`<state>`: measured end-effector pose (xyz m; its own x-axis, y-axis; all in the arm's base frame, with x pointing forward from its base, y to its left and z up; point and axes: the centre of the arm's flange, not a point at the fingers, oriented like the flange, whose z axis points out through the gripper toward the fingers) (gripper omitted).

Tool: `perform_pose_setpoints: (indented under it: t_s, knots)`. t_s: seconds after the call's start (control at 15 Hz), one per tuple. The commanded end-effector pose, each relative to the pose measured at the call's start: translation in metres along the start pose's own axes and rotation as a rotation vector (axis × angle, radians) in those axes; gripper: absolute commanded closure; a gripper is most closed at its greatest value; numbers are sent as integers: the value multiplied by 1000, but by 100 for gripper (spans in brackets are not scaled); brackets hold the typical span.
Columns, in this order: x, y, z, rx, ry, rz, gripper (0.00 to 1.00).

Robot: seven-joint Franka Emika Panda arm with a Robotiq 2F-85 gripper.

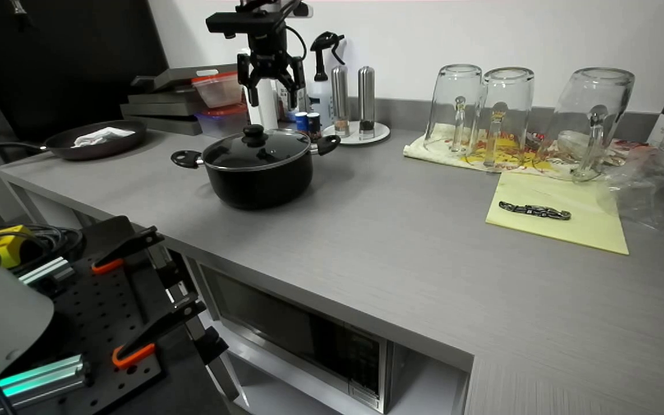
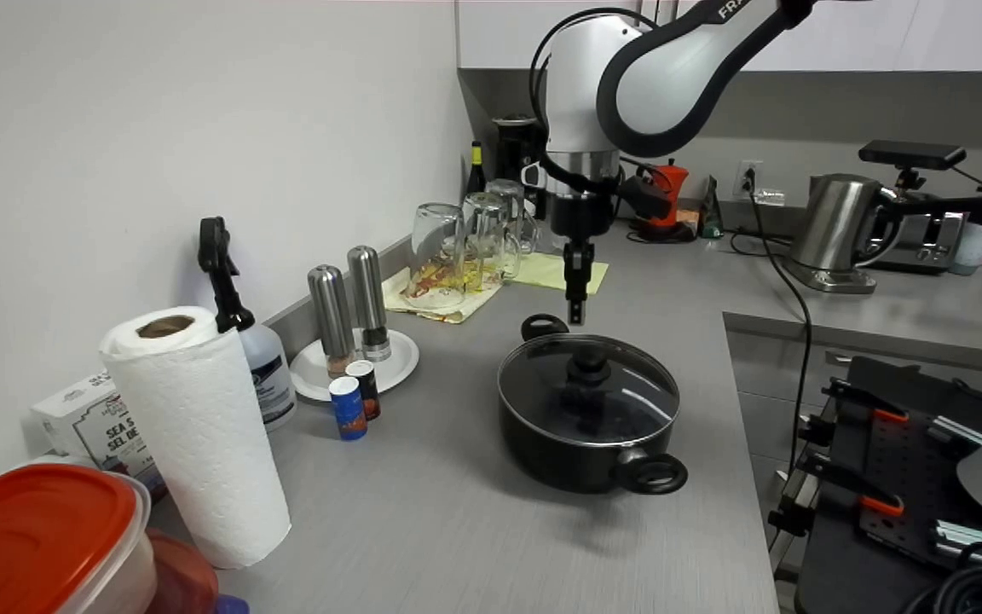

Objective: Remove the lid from the pot

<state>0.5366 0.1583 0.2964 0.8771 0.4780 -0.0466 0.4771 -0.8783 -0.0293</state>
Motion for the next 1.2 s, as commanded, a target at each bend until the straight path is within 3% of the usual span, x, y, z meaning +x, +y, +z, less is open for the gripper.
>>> perform_pose_setpoints:
  t_s: [0.0, 0.67, 1.13]
  knots:
    - [-4, -15, 2, -11, -19, -12, 0]
    - [-24, -37, 32, -10, -75, -33, 0]
    - [-17, -54, 46, -41, -87, -73, 0]
